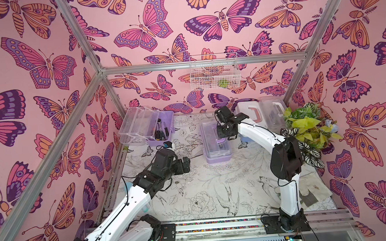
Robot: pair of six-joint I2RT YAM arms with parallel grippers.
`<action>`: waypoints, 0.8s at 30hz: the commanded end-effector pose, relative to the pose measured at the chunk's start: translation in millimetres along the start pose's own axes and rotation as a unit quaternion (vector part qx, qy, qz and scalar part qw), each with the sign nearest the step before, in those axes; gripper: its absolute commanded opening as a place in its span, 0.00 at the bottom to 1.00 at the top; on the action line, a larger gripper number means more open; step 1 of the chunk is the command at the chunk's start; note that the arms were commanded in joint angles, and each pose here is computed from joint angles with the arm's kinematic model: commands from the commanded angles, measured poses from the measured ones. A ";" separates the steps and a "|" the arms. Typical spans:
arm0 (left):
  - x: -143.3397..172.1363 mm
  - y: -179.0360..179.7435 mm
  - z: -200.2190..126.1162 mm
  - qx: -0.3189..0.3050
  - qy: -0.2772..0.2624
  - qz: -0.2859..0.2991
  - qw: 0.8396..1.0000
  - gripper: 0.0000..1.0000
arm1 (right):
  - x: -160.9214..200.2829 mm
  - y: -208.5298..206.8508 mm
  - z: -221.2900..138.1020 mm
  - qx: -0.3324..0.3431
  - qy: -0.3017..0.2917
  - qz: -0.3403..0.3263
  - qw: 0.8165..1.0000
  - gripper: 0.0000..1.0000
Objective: Close toolboxes
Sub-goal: Move the toolbox to the center of the board.
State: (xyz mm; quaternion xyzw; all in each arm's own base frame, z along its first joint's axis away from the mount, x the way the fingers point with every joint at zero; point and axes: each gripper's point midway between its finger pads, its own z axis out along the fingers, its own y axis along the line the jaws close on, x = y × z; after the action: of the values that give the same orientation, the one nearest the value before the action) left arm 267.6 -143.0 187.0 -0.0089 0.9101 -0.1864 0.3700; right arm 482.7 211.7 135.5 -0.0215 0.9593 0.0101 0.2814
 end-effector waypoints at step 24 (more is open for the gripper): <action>-21.3 5.8 3.7 -0.025 -0.007 0.021 0.999 0.99 | -68.9 -62.2 19.0 -0.033 -0.072 -0.009 0.997 0.51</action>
State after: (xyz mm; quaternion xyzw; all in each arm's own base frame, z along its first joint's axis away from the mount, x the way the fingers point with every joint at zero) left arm 274.7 -138.3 188.7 -0.0089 0.9144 -0.1704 0.3672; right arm 570.9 148.8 141.2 -0.0080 0.9323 0.0119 0.3613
